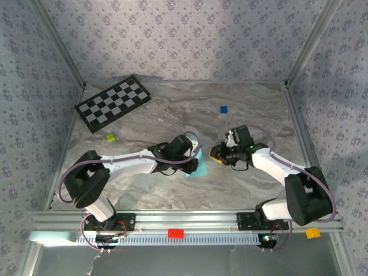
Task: Fold a paper plane with a square sheet of paper (pick it up from the middle)
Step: Fold the triangle a second time at the center of the table.
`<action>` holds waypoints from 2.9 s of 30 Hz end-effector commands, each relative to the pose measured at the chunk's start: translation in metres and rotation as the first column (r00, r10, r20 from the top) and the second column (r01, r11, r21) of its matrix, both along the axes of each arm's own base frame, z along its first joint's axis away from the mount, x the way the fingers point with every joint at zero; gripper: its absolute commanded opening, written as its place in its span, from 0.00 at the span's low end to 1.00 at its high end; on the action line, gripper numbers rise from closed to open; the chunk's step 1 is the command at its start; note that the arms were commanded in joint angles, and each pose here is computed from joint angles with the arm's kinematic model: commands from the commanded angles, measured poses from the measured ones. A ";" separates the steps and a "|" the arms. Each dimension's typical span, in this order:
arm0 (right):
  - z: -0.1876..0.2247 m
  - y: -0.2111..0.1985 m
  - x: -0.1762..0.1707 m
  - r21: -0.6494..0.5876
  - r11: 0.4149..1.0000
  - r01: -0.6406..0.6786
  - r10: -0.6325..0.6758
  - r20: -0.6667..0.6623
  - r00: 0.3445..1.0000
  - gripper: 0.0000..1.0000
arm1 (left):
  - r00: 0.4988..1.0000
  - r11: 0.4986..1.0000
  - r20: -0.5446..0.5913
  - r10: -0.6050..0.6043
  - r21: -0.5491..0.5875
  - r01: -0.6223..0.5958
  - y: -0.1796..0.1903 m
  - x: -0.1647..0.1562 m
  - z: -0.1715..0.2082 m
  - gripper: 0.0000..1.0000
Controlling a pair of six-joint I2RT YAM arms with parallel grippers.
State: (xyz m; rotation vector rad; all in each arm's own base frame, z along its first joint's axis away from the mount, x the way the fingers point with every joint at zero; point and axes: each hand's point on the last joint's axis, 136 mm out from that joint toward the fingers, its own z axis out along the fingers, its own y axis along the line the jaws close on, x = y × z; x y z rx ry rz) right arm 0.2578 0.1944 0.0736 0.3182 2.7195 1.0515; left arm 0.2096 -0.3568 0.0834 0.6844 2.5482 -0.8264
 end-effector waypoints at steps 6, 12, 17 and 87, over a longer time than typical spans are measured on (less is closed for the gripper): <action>-0.020 0.034 -0.020 0.023 0.998 -0.061 0.062 -0.041 0.997 0.08 | 0.997 0.999 -0.081 0.005 -0.040 -0.008 -0.003 -0.002 -0.006 0.00; -0.037 0.046 -0.020 -0.029 0.995 -0.092 0.089 -0.074 0.993 0.03 | 0.995 1.000 -0.101 0.012 -0.023 -0.015 -0.003 -0.002 -0.015 0.00; -0.063 0.035 -0.031 -0.144 0.982 -0.126 0.105 -0.147 0.984 0.02 | 0.995 1.000 -0.101 0.018 -0.005 -0.019 -0.001 -0.001 -0.018 0.00; -0.084 0.011 -0.042 -0.246 0.958 -0.147 0.094 -0.213 0.972 0.03 | 0.991 0.945 -0.006 0.135 0.300 -0.127 0.049 0.048 -0.057 0.03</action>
